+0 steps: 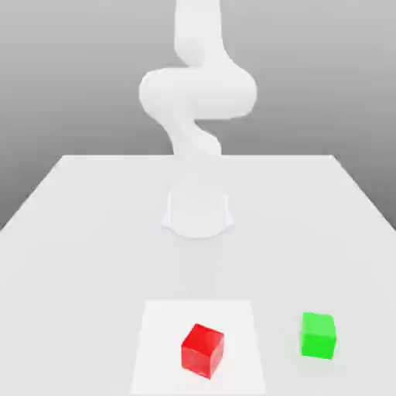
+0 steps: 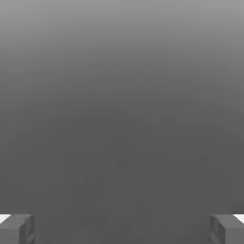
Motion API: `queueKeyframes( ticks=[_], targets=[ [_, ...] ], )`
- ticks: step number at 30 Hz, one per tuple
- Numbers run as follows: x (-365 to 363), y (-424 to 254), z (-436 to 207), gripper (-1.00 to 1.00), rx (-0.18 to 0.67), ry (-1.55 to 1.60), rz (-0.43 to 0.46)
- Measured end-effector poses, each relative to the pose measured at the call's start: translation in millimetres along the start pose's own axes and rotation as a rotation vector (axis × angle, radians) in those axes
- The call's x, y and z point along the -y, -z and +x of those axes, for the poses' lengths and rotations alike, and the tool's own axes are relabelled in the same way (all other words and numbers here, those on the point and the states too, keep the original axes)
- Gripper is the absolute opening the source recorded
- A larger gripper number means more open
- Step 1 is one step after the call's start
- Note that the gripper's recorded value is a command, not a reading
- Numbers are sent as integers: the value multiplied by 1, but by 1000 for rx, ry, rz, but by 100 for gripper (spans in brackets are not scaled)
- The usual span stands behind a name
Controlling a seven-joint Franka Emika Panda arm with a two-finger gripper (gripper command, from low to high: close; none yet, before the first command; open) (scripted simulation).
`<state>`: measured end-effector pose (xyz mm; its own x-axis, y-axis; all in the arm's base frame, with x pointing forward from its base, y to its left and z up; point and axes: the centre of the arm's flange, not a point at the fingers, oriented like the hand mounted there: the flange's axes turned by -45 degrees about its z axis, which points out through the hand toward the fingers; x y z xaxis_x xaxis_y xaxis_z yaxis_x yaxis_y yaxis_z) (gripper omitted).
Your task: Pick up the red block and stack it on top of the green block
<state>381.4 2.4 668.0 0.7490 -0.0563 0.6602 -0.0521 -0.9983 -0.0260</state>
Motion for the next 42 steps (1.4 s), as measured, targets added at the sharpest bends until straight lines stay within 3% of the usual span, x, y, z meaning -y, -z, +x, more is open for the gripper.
queueKeyframes(
  ticks=[10, 23, 28, 29, 36, 42],
  targets=[
    [0, -206, -65, 0, 309, -169, -75],
    [-4, -383, -250, 0, 688, -384, -172],
    [-5, -428, -294, 0, 705, -394, -176],
    [-5, -432, -298, -100, 705, -394, -176],
    [-5, -431, -297, -100, 703, -395, -176],
    [12, -386, -259, -100, 707, -343, -155]
  ],
)
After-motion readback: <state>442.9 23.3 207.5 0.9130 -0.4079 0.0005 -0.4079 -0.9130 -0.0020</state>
